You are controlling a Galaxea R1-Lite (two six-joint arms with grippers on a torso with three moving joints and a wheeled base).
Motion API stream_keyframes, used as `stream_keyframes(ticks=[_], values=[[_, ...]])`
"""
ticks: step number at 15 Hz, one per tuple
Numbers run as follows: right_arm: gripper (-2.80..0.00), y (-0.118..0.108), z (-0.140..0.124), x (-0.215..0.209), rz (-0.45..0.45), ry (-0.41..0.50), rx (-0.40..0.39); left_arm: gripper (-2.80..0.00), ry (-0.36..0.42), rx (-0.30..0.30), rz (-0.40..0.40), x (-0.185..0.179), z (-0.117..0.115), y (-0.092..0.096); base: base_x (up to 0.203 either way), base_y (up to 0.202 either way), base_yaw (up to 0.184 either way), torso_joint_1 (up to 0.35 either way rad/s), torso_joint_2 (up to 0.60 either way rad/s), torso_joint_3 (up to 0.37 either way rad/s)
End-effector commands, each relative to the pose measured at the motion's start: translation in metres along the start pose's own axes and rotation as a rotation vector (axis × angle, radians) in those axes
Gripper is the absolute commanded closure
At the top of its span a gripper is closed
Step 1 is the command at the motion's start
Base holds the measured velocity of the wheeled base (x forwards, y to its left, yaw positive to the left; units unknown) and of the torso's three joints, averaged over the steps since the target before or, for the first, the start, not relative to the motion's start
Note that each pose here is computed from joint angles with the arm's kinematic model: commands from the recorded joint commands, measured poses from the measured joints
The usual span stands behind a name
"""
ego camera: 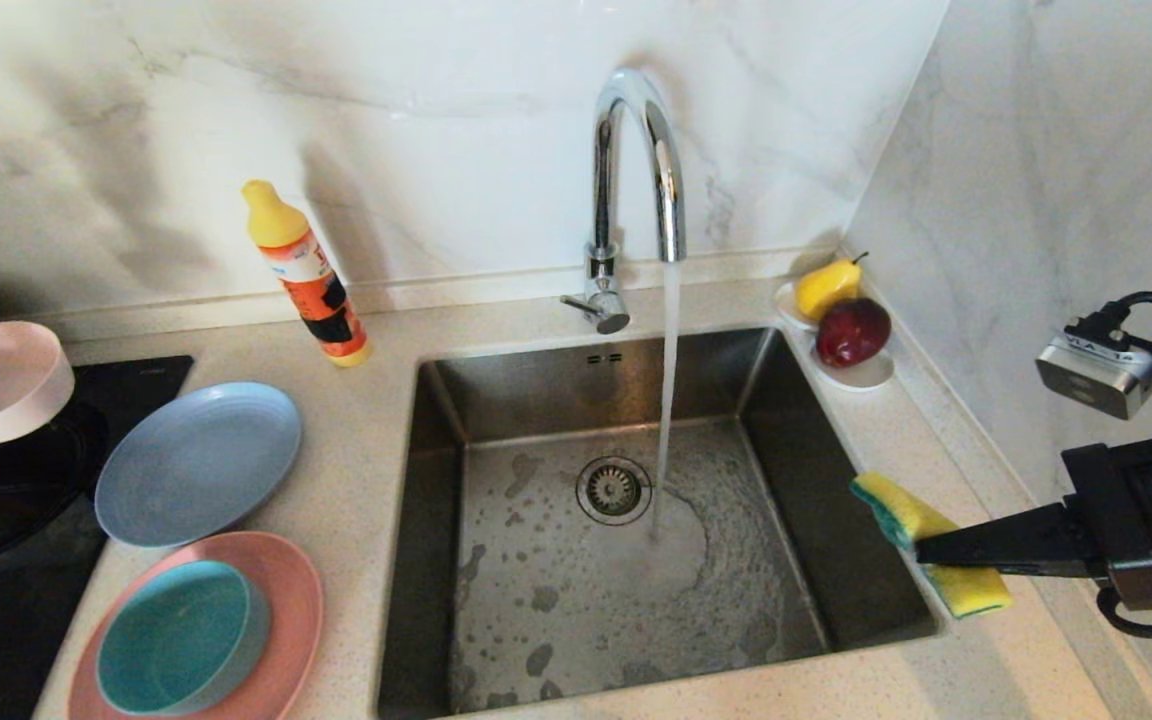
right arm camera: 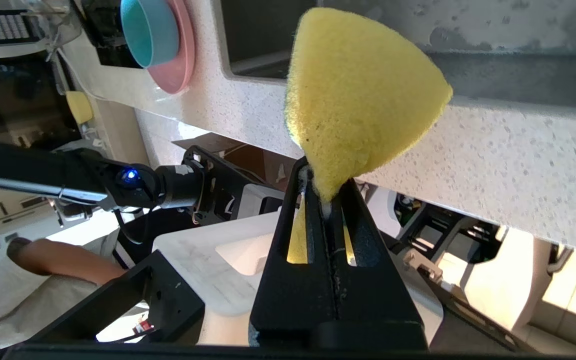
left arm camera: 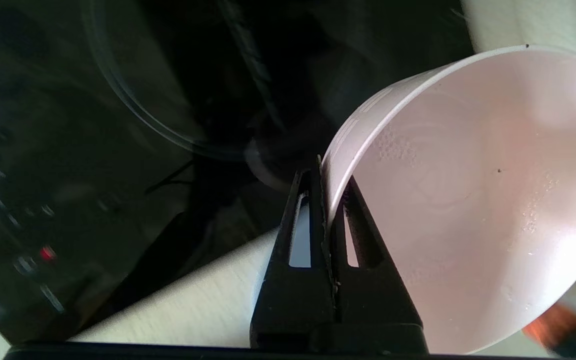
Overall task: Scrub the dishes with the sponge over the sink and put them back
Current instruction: Place the bowl on the table
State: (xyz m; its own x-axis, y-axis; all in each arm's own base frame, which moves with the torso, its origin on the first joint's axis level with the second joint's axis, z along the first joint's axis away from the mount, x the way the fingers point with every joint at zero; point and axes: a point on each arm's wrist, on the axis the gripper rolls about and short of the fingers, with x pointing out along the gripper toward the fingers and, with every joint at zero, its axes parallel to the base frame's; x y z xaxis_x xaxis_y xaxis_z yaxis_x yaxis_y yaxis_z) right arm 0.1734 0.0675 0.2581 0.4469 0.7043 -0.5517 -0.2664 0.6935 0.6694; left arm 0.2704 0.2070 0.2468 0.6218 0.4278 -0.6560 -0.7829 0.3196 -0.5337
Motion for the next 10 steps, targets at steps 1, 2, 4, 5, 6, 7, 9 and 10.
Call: stream_keyframes(ticks=[1,2,4,5,6,7,9,10], values=[[0.0,-0.005,-0.001,0.006,-0.001,0.019,0.013,0.0,0.035,-0.035,0.075,0.036,0.005,0.019,0.0,0.0,0.0,0.0,0.0,0.0],[0.0,-0.006,-0.001,0.008,0.002,0.016,0.011,0.0,0.035,-0.046,0.09,0.044,0.007,0.025,0.0,0.0,0.0,0.0,0.0,0.0],[0.0,-0.007,0.001,0.011,0.002,0.019,0.013,0.0,0.036,-0.059,0.107,0.061,0.01,0.033,0.0,0.0,0.0,0.0,0.0,0.0],[0.0,-0.007,0.001,0.01,0.004,0.019,0.012,0.0,0.04,-0.064,0.114,0.068,0.011,0.036,0.0,0.0,0.0,0.0,0.0,0.0],[0.0,-0.006,0.0,0.01,0.006,0.019,0.011,0.0,0.049,-0.067,0.123,0.075,0.01,0.039,0.0,0.0,0.0,0.0,0.0,0.0],[0.0,-0.006,0.0,0.009,0.015,0.022,0.01,0.0,0.057,-0.069,0.129,0.08,0.009,0.041,0.0,0.0,0.0,0.0,0.0,0.0],[0.0,-0.007,-0.002,0.009,0.023,0.031,0.017,0.0,0.064,-0.07,0.129,0.089,0.009,0.043,0.0,0.0,0.0,0.0,0.0,0.0],[0.0,-0.008,-0.002,0.009,0.022,0.032,0.018,0.0,0.059,-0.07,0.121,0.09,0.009,0.043,0.0,0.0,0.0,0.0,0.0,0.0]])
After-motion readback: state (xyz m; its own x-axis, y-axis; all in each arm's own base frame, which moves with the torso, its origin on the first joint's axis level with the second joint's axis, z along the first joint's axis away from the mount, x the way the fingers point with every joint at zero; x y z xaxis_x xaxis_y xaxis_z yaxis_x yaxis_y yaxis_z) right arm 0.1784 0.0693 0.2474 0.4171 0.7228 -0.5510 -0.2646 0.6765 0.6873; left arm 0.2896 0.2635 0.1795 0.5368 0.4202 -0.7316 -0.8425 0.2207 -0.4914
